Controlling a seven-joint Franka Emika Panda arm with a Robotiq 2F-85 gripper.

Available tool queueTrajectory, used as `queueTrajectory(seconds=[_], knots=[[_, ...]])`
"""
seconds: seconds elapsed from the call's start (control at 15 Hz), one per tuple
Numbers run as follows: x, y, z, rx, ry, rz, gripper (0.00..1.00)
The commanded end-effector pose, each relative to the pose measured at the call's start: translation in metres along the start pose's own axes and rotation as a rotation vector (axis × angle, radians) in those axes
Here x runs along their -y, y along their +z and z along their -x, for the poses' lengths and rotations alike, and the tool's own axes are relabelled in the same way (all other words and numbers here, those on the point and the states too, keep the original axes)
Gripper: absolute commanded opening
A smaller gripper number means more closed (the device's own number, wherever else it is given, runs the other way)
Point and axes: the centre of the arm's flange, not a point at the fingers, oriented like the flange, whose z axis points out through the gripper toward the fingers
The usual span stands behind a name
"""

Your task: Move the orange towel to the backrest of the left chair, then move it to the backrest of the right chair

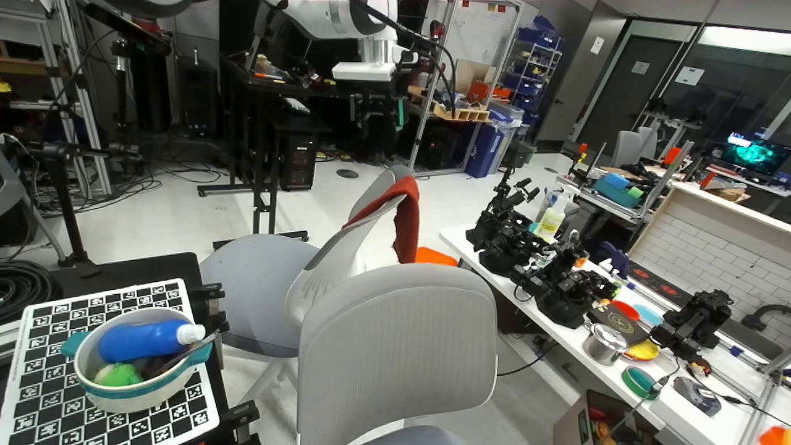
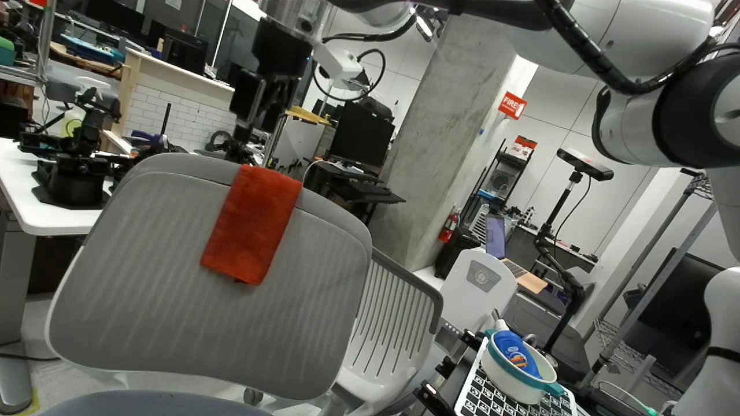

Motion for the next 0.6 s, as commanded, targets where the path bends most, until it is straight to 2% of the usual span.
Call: queueTrajectory(seconds=[0.0,0.27,0.53], knots=[[-0.055,-0.036,0.033,-0.009,0.059,-0.004,1.00],[-0.102,-0.048,0.057,-0.024,0.108,-0.015,1.00],[-0.126,-0.044,0.062,-0.018,0.117,-0.041,1.00]])
